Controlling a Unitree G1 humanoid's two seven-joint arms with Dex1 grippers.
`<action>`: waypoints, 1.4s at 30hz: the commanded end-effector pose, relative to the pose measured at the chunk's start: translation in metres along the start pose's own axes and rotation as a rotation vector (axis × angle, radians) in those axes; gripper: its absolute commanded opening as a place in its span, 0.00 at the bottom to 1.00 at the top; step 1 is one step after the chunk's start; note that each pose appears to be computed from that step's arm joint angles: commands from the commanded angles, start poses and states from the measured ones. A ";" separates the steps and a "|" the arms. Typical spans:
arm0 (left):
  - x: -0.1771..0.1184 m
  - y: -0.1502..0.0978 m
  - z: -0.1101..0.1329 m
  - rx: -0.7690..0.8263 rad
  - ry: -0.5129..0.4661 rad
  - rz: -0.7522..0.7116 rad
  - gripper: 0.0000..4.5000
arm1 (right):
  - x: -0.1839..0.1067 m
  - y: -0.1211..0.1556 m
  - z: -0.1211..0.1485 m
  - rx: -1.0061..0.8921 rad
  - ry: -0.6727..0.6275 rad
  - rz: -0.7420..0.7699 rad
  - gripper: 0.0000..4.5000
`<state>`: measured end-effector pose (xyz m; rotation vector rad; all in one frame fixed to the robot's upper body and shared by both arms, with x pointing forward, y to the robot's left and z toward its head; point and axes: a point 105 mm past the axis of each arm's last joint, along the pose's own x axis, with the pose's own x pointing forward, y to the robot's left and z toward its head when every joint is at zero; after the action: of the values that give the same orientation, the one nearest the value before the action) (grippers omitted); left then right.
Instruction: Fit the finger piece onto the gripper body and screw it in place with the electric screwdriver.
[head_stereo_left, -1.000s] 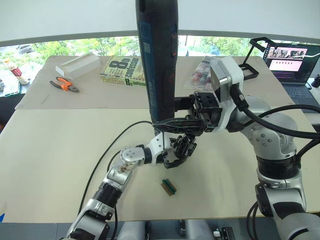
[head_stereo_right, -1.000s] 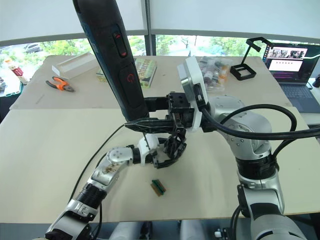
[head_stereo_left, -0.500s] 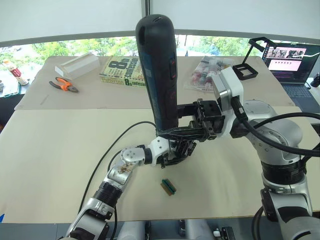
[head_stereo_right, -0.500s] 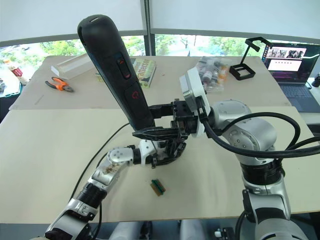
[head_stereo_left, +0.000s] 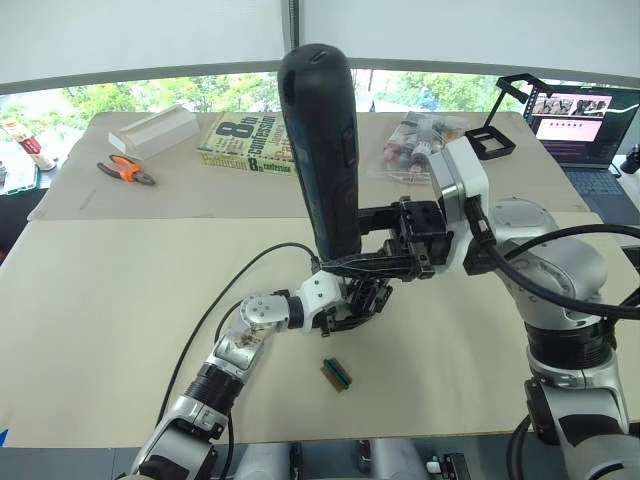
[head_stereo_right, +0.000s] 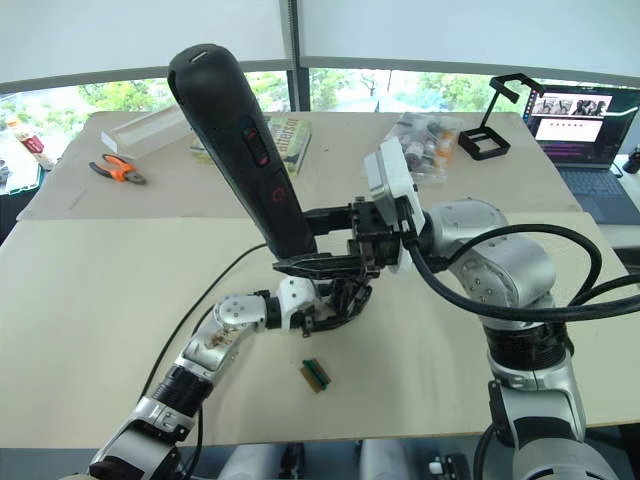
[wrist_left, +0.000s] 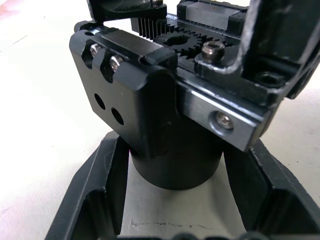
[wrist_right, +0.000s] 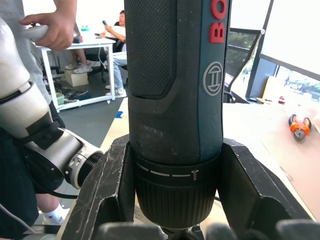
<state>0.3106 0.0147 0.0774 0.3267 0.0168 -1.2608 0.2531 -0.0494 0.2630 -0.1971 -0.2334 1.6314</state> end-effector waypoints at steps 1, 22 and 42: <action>0.001 -0.003 0.006 0.012 -0.021 -0.017 0.50 | -0.002 0.001 0.011 -0.073 -0.028 -0.002 0.42; -0.003 -0.001 0.007 0.012 -0.017 -0.015 0.50 | -0.002 -0.001 -0.004 -0.081 -0.008 -0.003 0.42; -0.003 -0.002 0.007 0.011 -0.018 -0.012 0.50 | -0.003 -0.003 -0.008 -0.096 0.005 -0.001 0.42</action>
<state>0.3093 0.0179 0.0776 0.3241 0.0276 -1.2643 0.2628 -0.0503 0.2439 -0.2432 -0.2247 1.6196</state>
